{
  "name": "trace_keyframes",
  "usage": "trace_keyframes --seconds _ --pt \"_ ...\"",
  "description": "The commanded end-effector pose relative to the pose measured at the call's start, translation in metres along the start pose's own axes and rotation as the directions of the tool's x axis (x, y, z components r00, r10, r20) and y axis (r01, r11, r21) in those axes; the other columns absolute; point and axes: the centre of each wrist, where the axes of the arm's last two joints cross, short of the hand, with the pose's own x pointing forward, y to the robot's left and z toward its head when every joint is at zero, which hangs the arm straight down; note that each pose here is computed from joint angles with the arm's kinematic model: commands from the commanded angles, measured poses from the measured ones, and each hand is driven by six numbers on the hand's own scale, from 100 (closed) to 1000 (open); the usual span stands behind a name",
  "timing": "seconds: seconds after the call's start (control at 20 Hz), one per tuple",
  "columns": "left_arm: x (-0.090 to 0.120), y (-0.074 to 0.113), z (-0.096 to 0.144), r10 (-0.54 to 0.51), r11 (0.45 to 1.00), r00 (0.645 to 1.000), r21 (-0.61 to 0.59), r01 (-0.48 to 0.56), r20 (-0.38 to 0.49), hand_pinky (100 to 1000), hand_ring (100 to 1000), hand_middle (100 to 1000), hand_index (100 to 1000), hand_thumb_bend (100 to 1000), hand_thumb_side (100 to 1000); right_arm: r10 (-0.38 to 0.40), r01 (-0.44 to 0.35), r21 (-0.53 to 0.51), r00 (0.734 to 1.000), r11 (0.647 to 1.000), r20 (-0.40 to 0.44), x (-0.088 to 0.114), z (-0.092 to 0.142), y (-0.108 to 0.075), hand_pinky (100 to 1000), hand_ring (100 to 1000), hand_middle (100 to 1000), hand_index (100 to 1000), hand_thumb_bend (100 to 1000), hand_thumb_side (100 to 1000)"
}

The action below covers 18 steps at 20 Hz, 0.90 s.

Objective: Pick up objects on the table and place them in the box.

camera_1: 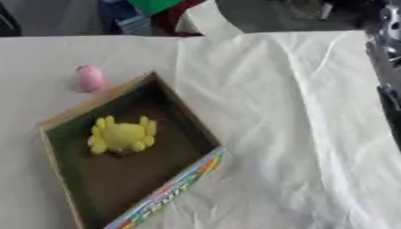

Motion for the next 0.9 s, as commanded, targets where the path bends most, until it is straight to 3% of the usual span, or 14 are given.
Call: trace_keyframes --seconds 0.05,0.55,0.9 --pt "-0.011 -0.003 -0.008 -0.054 0.996 0.999 -0.069 0.054 -0.005 691 828 830 969 408 942 0.001 -0.001 -0.024 1.0 1.0 0.018 0.004 -0.003 -0.003 666 689 532 823 100 316" --pt "-0.021 -0.031 -0.027 -0.125 0.955 0.992 -0.269 0.125 0.016 699 840 844 984 461 938 -0.005 0.005 -0.029 1.0 1.0 0.008 0.002 -0.001 0.0 666 688 531 822 100 312" --pt "-0.004 -0.011 -0.049 -0.098 0.907 0.994 -0.407 0.106 0.041 694 837 847 987 426 950 -0.006 0.006 -0.038 1.0 0.999 -0.004 0.0 0.0 -0.001 666 687 529 821 100 311"
